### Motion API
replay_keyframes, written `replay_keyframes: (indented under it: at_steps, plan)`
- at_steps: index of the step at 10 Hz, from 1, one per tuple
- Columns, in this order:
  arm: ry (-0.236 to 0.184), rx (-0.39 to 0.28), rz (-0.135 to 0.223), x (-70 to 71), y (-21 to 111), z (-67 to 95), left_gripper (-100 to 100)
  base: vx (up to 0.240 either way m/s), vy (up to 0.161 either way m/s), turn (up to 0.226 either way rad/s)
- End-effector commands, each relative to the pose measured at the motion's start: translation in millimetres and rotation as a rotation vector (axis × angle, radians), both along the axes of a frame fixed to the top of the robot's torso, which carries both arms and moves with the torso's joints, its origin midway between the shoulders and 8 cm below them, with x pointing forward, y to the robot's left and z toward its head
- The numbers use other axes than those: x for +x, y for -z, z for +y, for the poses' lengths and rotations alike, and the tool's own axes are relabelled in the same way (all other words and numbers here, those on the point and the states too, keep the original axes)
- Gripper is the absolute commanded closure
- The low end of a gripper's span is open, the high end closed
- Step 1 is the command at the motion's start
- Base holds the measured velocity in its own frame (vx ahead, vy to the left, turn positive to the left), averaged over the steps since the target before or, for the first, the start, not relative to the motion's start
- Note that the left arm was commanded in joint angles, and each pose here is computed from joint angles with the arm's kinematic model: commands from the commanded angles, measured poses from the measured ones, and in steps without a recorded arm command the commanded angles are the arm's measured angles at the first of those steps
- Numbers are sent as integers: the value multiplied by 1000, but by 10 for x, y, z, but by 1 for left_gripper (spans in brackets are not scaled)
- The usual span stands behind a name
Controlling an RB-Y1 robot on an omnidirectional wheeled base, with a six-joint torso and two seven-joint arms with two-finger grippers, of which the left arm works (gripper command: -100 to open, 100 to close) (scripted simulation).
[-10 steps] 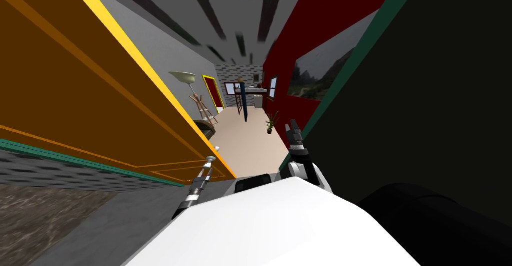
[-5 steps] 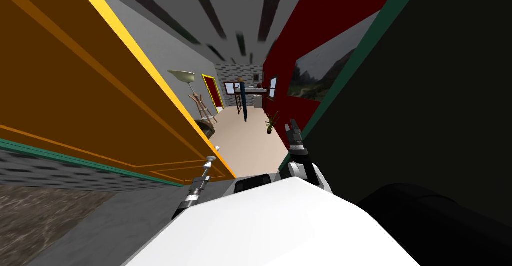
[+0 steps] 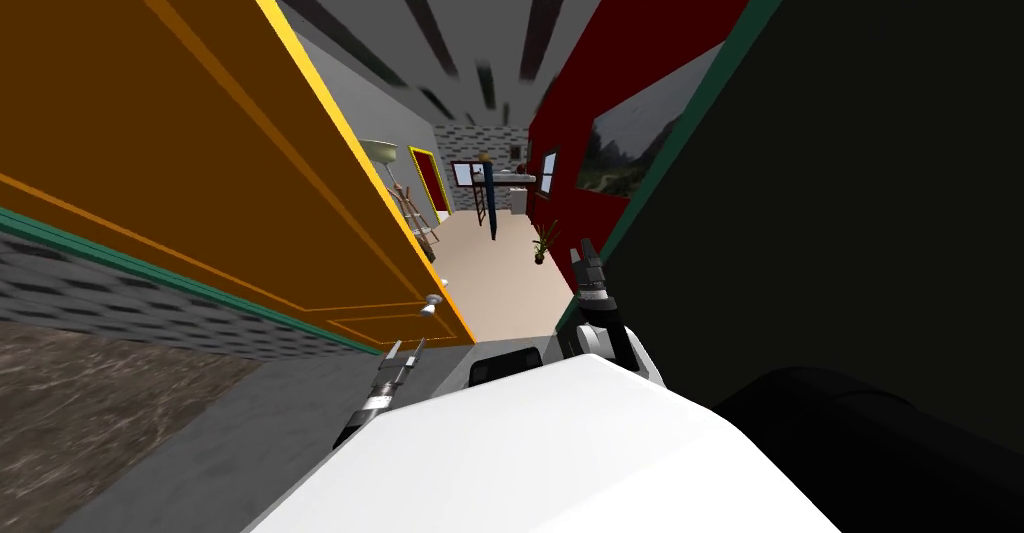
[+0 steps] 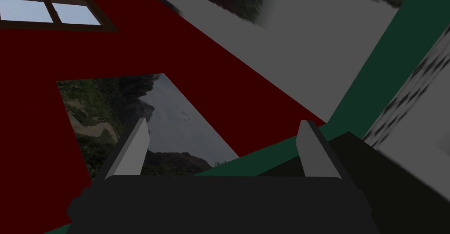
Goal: Pull the door open
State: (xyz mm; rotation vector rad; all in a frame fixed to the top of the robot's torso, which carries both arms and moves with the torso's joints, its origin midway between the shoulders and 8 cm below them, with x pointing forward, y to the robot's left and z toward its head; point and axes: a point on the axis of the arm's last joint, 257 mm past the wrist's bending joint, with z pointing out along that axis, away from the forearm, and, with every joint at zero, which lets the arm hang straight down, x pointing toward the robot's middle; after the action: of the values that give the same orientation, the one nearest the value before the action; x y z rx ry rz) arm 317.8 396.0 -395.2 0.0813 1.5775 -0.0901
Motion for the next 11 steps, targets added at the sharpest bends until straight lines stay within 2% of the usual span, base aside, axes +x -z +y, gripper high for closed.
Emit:
replay_keyframes:
  at_steps: [1, 7, 8, 9, 11]
  plan:
    - [0, 0, 0, 0, 0, 0, -100, -94, 23, 6]
    - [-24, 0, -10, 185, -31, 26, -100, 175, -14, -40]
    - [-21, 0, -10, 168, -28, 31, -100, 81, -3, -6]
    - [-21, 0, -10, 168, -28, 31, 100, 0, 0, 0]
    - [-21, 0, -10, 168, -28, 31, 100, -26, 3, -10]
